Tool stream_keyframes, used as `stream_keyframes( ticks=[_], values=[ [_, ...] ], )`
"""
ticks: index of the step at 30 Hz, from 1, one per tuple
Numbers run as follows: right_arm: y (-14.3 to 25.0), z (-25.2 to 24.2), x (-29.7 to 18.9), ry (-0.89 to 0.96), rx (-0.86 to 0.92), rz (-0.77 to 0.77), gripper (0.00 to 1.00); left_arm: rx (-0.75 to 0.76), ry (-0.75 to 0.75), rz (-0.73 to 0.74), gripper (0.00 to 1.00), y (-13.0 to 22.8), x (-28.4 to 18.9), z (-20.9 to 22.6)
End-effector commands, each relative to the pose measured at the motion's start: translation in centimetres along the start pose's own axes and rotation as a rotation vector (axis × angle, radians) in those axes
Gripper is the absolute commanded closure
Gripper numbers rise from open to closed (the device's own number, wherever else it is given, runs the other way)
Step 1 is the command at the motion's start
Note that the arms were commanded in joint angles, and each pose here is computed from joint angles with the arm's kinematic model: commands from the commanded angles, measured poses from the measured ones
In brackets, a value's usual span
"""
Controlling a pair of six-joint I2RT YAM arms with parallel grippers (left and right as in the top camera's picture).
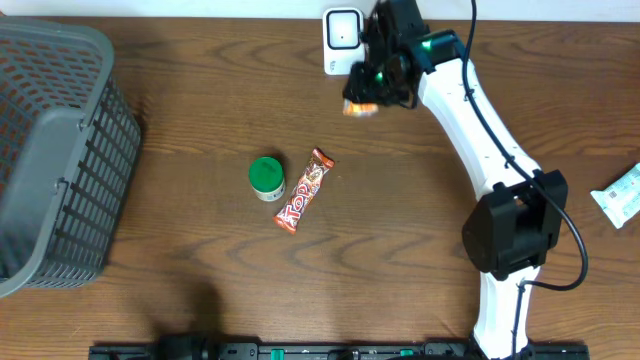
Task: Scan the item barcode
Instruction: 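Hold the tissue pack up against the white scanner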
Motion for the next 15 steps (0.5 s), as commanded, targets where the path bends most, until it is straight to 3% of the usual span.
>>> stream_keyframes(
  ticks=[1,6,9,15],
  values=[
    [-1.9,1.3,-0.3,0.039,-0.107,-0.128,0.63,0.024,-0.006,0.060,0.14,1.5,-0.2,0.1],
    [-6.1,2.7,-1.2,0.113,-0.217,-0.396,0.62,0.023,-0.007,0.060,0.14,1.5,-0.2,0.1],
    [-8.6,3.1,-1.3,0.152,-0.264,-0.547,0.67,0.024,-0.007,0.060,0.14,1.5,-0.2,0.1],
    [-12.0,3.2,1.2,0.132,-0.318,-0.729,0.67,0.024,-0.007,0.060,0.14,1.5,-0.2,0.1]
  ],
)
Point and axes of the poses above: each gripper's point midway between its finger pads, its own x axis out along the fingers, its own z axis along the line the jaws close on, y = z × x, the point moved 5 cm from there along -x, back along the fingers, and after that the axes turned 7 degrees about x, right-handed, at the moved point
